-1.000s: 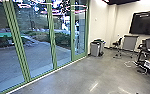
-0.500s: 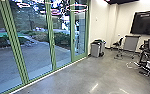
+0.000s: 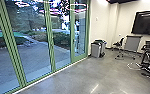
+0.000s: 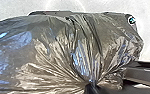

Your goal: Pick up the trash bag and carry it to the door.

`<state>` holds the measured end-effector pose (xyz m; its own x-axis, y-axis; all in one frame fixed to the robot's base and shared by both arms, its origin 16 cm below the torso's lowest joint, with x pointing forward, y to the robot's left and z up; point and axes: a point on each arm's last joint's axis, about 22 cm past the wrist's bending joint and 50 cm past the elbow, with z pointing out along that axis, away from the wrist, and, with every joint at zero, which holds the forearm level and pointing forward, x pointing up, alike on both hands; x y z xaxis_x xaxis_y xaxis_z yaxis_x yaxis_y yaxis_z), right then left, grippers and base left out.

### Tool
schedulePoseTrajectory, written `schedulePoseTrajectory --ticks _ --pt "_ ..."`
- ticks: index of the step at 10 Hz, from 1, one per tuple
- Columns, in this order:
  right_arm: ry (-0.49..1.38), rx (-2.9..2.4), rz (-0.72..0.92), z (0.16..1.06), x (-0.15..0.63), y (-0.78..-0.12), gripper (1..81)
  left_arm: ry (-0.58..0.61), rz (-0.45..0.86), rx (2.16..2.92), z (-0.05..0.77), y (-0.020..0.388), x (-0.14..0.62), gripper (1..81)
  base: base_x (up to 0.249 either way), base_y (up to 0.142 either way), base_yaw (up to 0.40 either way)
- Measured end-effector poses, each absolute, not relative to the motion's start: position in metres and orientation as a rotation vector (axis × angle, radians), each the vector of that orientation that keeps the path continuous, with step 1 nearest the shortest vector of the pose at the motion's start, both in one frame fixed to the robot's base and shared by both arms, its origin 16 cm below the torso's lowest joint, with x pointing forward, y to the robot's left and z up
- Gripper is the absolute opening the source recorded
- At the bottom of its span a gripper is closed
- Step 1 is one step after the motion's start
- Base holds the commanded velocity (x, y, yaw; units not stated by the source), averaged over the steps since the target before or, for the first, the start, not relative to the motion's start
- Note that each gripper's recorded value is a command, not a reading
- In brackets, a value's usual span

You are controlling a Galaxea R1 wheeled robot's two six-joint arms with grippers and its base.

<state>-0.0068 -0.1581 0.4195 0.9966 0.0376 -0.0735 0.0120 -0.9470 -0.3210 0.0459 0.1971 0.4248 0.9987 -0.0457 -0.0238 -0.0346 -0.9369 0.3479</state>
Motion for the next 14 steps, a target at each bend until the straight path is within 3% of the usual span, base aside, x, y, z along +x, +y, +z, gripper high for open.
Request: schedulePoseTrajectory --ticks 14 --pt "-0.037 -2.812 0.113 0.4195 -0.0073 -0.1557 81.1 -0.058 -0.045 2.786 0.4248 0.1964 0.0459 1.0 0.156 -0.078 0.000"
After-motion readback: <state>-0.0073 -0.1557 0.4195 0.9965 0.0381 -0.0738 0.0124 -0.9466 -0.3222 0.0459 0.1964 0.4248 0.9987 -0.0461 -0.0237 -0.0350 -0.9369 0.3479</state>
